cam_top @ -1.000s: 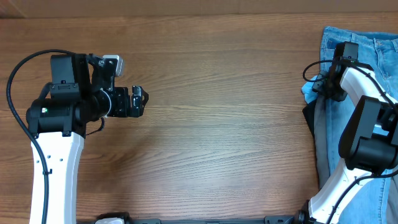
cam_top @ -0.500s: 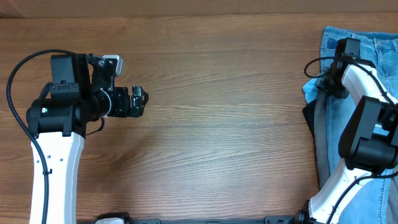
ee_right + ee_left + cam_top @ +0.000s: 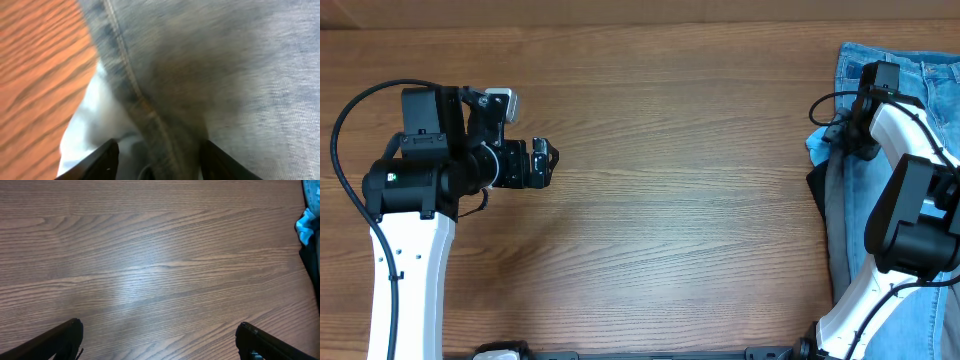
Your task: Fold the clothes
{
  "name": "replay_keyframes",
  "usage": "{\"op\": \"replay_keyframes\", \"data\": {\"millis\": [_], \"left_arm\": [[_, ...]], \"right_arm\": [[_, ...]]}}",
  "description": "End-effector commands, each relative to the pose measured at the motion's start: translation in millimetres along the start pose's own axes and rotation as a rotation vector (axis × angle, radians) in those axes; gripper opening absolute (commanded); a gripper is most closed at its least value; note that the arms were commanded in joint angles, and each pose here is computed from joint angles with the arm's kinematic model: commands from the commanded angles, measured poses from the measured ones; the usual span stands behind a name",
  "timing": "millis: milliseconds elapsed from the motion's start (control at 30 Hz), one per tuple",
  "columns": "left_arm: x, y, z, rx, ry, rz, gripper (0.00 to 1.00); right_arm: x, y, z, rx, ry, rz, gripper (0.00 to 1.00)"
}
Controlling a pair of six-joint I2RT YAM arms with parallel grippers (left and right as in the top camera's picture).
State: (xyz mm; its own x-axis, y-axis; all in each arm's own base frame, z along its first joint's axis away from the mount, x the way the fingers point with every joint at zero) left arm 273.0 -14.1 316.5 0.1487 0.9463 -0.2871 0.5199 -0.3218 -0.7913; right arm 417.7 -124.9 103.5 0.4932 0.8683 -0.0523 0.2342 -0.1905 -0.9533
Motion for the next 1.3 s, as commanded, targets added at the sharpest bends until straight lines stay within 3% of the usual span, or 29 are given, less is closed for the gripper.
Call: {"op": "replay_keyframes", "data": {"millis": [0,133,200,367,500,700,900,1267], "left_arm": [[-4,-5,-6,-0.023,0.003,0.016,1.00],[-4,-5,-6,-0.023,0.003,0.016,1.00],[-4,-5,-6,-0.024,0.003,0.016,1.00],[-4,-5,-6,-0.024,0.003,0.016,1.00],[-4,-5,-6,-0.024,0.003,0.016,1.00],[-4,-5,-6,-0.024,0.003,0.016,1.00],[-4,-5,-6,-0.024,0.003,0.016,1.00],[-4,-5,-6,-0.024,0.002,0.016,1.00]], "right_arm": [[1,-9,-9,-0.019,-0.033,-0.051,0.51],[-12,-14,-12,-0.013,0.000,-0.008,0.47],[-20,-13,-12,-0.006,0.031,0.012,0.51],[-35,-12,-12,0.009,0.063,0.024,0.50],[-38,-11,-10,0.024,0.066,0.028,0.36],[-38,-11,-11,0.017,0.067,0.027,0.30],[-37,-24,-23,-0.013,0.086,0.022,0.04],[-29,-101,-67,-0.105,0.100,-0.103,0.04]]}}
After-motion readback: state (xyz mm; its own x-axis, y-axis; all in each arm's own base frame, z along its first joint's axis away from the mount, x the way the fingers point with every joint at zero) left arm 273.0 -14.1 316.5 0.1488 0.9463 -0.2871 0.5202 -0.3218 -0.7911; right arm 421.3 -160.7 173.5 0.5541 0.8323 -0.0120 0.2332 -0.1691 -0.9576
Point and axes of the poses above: each gripper's point midway between its finger pads, its own y axis out along the fingers, its own x axis along the line the jaws close on, z = x × y, the point moved 9 cm from there along -y, back along the fingers, and after that the axes turned 1 degree about -y, right-handed, at the moved point
